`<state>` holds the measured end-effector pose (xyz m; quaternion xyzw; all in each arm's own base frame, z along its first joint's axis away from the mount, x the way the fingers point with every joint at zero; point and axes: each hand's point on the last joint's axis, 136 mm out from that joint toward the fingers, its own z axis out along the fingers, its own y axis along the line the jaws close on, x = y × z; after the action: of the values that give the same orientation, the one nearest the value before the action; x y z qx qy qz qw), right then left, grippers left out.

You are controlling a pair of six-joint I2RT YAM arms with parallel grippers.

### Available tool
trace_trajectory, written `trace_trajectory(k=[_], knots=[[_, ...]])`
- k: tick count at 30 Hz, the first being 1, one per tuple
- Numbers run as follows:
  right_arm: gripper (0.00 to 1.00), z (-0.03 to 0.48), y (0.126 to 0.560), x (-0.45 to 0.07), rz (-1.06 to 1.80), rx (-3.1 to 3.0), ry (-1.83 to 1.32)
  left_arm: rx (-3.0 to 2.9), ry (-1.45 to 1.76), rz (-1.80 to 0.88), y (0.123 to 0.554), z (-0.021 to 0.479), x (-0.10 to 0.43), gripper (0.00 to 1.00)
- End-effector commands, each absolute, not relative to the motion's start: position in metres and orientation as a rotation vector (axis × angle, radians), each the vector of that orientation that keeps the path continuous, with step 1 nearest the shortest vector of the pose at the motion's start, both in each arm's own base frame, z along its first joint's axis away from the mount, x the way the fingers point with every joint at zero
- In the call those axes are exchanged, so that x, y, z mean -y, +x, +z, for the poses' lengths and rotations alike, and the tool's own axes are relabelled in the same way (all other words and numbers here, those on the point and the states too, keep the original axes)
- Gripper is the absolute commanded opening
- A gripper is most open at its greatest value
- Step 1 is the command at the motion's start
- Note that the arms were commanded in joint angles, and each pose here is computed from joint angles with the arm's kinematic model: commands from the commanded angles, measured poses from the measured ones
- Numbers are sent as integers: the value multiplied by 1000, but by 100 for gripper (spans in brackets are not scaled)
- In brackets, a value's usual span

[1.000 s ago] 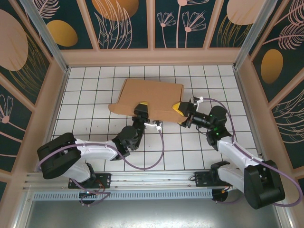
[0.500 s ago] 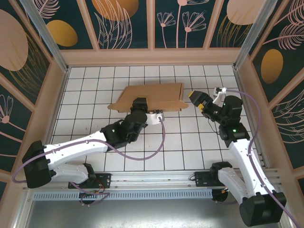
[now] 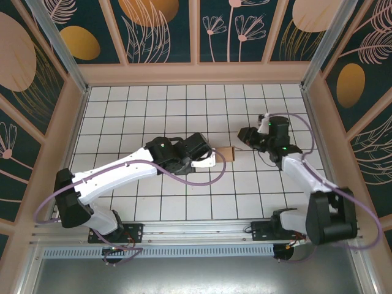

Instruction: Fold the paper box

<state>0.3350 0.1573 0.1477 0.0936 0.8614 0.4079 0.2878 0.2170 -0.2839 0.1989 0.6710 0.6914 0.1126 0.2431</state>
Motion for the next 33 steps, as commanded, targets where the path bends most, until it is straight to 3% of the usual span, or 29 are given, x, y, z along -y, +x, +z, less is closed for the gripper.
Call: trace_trajectory(k=[1,9,17,22,33], knots=[[21,142,325,-195,1360,-2277,135,-1920,1888,214,204,202,288,48],[22,78,298,-246,1548,-2488,16,-1787,1958,72,210,198,330,48],[23,57,272,-261,1607,-2561,-38,-1893,1949,34,233,171,322,50],[26,50,272,-261,1580,-2574,-31,-1902,1941,21,236,154,324,61],[49,69,296,-240,1385,-2536,-8,-1877,1880,55,247,159,326,80]])
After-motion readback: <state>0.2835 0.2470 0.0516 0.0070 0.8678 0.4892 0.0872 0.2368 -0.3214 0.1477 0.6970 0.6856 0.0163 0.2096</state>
